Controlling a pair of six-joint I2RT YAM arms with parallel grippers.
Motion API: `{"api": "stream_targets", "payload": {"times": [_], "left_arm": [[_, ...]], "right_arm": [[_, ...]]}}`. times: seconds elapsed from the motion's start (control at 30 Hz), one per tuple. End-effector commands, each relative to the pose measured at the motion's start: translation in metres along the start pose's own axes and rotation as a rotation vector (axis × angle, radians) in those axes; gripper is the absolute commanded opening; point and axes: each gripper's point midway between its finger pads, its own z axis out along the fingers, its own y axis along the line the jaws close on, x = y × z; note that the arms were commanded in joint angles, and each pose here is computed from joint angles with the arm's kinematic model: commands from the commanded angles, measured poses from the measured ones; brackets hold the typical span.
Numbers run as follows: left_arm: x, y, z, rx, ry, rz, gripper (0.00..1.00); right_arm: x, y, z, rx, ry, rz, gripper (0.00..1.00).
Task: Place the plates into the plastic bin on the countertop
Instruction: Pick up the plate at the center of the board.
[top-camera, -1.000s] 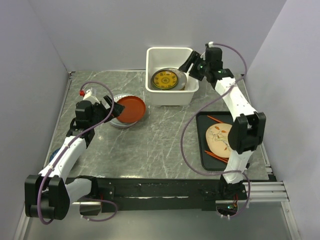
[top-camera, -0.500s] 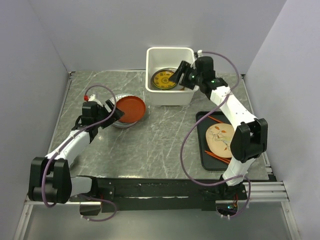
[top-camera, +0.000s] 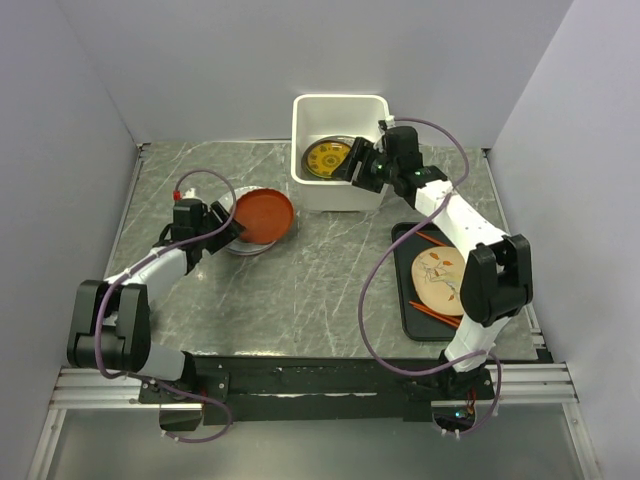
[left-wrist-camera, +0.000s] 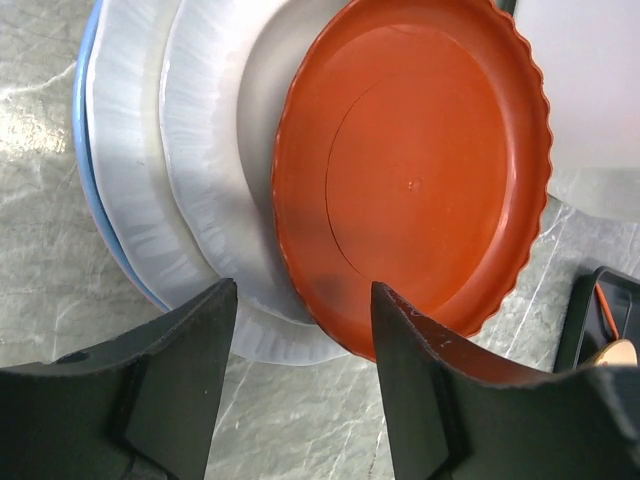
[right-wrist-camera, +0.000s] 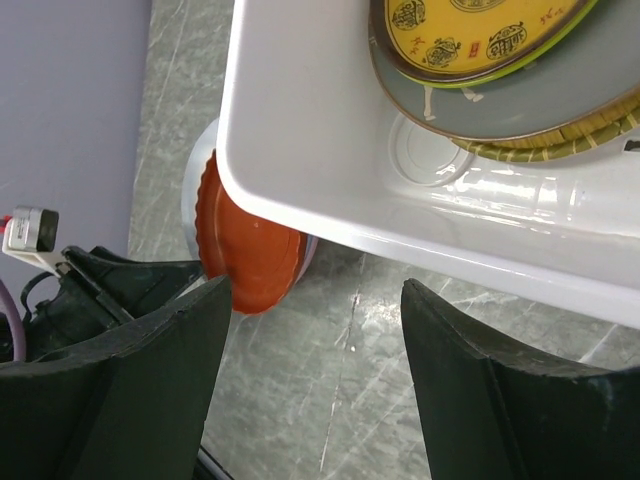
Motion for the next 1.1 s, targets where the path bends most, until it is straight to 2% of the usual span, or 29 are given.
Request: {"api": "stream_targets", "payload": {"times": [0.0, 0.23, 0.47, 0.8, 1.07], "left_arm": [[-0.021, -0.022, 0.000, 0.072, -0.061, 0.008, 0.61], [-0.023, -0.030, -0.016, 0.100, -0.073, 0.029, 0.61], [-0.039, -0.033, -0.040, 0.098, -0.178, 0.046, 0.65], [-0.037, -0.016, -0.009, 0.005, -0.119, 0.050, 0.63], [-0.034, -0.017, 0.004, 0.032, -0.112, 0.051, 0.59]], "right_arm": [[-0.022, 0.025, -0.025, -0.051, -0.080, -0.052, 0.76], [-0.021, 0.025, -0.023, -0.055, -0.075, -0.049, 0.75], [-0.016, 0.022, -0.018, -0.058, -0.065, -0.039, 0.76], [-0.014, 0.019, -0.020, -0.046, -0.057, -0.043, 0.76], [-0.014, 0.018, -0.021, -0.041, -0.058, -0.047, 0.76]]}}
